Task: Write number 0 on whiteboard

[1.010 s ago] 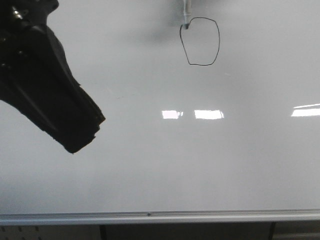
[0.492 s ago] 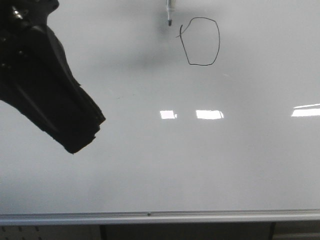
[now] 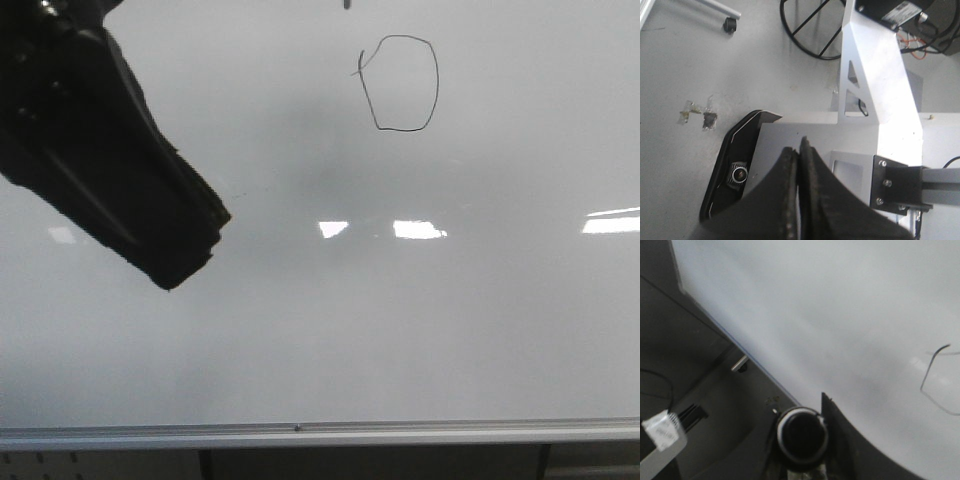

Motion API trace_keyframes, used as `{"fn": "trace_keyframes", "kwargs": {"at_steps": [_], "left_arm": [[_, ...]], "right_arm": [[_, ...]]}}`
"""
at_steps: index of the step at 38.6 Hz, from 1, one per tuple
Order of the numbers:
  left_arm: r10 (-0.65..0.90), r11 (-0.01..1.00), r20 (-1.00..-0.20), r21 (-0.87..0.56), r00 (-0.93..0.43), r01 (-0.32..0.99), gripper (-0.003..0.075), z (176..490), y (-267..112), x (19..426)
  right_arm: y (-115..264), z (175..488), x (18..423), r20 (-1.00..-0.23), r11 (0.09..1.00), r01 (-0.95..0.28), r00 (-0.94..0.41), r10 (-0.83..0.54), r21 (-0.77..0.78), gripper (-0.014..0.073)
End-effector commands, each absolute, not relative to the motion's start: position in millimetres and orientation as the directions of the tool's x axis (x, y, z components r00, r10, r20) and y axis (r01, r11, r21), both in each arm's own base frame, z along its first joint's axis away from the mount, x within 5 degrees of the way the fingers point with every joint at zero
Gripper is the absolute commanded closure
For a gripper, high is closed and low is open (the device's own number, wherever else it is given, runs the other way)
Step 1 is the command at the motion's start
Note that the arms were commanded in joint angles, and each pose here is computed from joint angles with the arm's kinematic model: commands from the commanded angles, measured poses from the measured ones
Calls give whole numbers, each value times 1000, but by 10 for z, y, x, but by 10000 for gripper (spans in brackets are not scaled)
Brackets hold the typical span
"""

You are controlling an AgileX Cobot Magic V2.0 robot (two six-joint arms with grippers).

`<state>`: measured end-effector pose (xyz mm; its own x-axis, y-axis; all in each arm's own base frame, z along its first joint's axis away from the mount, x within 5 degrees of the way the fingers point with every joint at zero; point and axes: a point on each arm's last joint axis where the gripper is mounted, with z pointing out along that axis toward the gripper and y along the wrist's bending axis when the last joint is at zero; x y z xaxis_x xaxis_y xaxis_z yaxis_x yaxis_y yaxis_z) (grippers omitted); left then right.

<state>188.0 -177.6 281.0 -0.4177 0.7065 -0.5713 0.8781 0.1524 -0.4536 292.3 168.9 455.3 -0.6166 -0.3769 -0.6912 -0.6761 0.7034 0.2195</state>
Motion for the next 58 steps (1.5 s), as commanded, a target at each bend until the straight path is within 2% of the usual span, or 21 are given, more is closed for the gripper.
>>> {"fn": "trace_keyframes", "kwargs": {"at_steps": [1,3,8,11,14,19,26,37,50,58], "left_arm": [[648,93,-635,-483,-421,871,634,3029,-1826,1805],[641,92,-639,-487,-426,869,568,3035,-1831,1806],[620,87,-649,-502,-441,860,342,3057,-1847,1804],[595,79,-660,-519,-458,851,253,3084,-1865,1803],[566,41,-694,-516,-445,856,215,3120,-1886,1796],[537,4,-727,-505,-427,863,216,3154,-1905,1792],[533,-10,-735,-501,-420,865,216,3161,-1922,1778],[561,-70,-735,-500,-381,863,232,3161,-2040,1642],[585,-65,-726,-486,-362,872,459,3135,-2025,1642],[592,-63,-723,-481,-355,874,564,3127,-2020,1642]], "right_arm": [[1573,4699,2555,-749,663,-713,-565,-346,231,656],[1534,4611,2454,-744,663,-708,-575,-339,245,656],[1425,4282,2162,-719,661,-691,-615,-324,293,656],[1374,4112,2010,-706,658,-677,-639,-304,329,656],[1357,3939,1921,-690,648,-670,-660,-295,363,656],[1409,3739,1847,-672,584,-673,-688,-272,453,656],[1514,3647,1815,-703,454,-694,-687,-184,559,656],[1578,3608,1888,-695,415,-682,-704,-150,602,656],[1582,3599,1861,-692,394,-696,-699,-180,600,656],[1579,3584,1843,-688,390,-704,-696,-207,594,656]]}}
